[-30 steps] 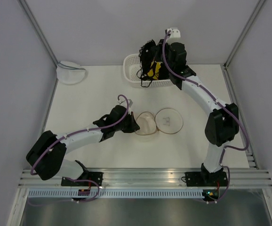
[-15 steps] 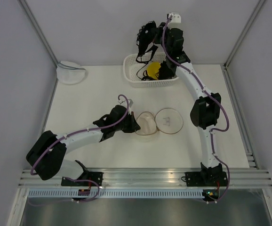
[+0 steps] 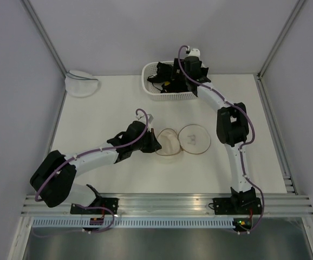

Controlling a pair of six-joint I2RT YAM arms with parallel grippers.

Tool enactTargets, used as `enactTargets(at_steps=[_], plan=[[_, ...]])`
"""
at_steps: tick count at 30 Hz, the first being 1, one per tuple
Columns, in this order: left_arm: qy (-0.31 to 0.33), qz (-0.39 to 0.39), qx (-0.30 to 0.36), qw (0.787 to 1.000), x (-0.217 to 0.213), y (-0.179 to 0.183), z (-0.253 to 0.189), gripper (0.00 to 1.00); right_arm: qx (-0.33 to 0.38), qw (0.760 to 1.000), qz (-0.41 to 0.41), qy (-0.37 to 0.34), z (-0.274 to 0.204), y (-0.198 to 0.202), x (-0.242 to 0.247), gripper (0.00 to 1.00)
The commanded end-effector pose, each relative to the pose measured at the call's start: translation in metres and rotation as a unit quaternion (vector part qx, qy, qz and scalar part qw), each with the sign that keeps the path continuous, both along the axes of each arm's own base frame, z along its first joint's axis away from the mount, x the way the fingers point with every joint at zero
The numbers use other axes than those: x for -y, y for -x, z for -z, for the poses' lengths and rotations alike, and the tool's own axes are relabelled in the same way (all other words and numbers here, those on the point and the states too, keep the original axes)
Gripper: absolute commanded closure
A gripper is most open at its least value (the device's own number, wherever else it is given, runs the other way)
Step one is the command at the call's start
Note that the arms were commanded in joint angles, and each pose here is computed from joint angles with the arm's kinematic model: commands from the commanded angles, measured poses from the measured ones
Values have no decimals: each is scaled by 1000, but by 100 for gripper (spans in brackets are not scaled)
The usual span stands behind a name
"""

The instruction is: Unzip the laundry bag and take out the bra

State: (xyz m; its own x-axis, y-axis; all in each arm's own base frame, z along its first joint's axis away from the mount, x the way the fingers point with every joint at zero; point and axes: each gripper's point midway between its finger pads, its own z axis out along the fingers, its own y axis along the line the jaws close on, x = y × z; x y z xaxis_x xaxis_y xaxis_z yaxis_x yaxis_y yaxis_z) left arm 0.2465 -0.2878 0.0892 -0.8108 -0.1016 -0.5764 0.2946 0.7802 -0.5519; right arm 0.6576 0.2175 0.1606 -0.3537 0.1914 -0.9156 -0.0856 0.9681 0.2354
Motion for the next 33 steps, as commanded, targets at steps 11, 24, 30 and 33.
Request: enactTargets(at_steps=[11, 24, 30, 33], plan=[[26, -4, 20, 999, 12, -13, -16, 98, 24, 972, 225, 57, -85, 156, 138, 2], [18, 0, 23, 1000, 19, -22, -15, 98, -94, 982, 141, -82, 40, 322, 127, 2], [18, -2, 24, 1000, 20, -24, -15, 98, -99, 976, 102, -164, 58, 340, 106, 13], [19, -1, 24, 1000, 21, -25, -17, 98, -116, 972, 105, -174, 73, 345, 105, 16]])
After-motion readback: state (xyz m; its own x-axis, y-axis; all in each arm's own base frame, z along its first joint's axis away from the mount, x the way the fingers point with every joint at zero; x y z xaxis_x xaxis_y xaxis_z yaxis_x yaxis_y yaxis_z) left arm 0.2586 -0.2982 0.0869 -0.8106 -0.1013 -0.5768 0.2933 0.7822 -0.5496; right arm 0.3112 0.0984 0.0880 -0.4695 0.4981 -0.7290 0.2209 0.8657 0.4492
